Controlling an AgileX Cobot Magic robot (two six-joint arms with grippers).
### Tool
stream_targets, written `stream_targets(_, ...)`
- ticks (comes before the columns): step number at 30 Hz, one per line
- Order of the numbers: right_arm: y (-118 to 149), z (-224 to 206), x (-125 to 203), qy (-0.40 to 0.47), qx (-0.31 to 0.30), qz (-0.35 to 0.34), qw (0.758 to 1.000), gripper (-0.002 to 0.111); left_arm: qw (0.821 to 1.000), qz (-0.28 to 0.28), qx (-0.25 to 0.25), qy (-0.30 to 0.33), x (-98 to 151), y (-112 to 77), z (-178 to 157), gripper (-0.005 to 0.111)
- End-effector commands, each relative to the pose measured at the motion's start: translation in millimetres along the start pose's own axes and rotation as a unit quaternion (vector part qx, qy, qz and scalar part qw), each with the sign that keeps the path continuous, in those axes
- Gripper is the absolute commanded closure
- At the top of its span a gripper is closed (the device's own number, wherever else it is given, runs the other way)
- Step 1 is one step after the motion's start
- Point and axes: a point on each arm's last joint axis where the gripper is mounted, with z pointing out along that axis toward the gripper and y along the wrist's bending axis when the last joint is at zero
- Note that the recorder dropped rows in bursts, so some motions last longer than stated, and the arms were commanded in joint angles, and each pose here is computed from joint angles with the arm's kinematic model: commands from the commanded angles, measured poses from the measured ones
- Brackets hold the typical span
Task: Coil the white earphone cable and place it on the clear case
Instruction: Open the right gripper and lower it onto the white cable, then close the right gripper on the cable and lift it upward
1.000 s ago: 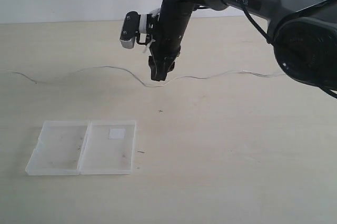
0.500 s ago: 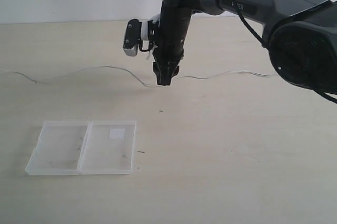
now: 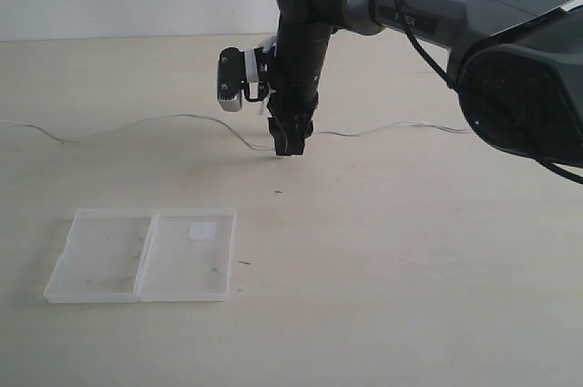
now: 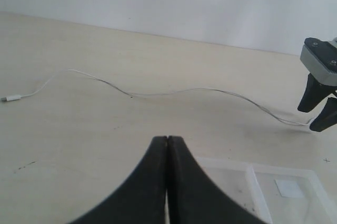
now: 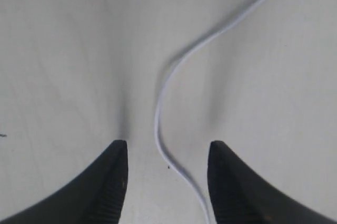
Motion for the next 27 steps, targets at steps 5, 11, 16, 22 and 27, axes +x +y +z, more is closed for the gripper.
stream_targets(5, 1.2, 2.5, -1.8, -0.006, -0.007, -0.004, 1.000, 0.064, 1.000, -0.007, 0.000, -0.011, -2.4, -0.3, -0.8, 0.107)
stream_targets(11, 5.5, 14.4, -6.4, 0.013, -0.004, -0.008, 1.000, 0.066, 1.000, -0.007, 0.000, -0.011, -2.4, -0.3, -0.8, 0.107)
stream_targets(16, 9.9, 15.3, -14.3, 0.015, 0.000, -0.020, 1.000, 0.075, 1.000, -0.007, 0.000, -0.011, -2.4, -0.3, -0.8, 0.107)
stream_targets(22, 10.1, 16.1, -14.1, 0.016, -0.002, -0.020, 1.000, 0.090, 1.000, -0.007, 0.000, -0.011, -2.4, -0.3, -0.8, 0.107)
stream_targets(27, 10.5, 32.0, -9.5, 0.033, -0.008, -0.025, 0.999, 0.108, 1.000, -0.007, 0.000, -0.011, -2.4, -0.3, -0.8, 0.107)
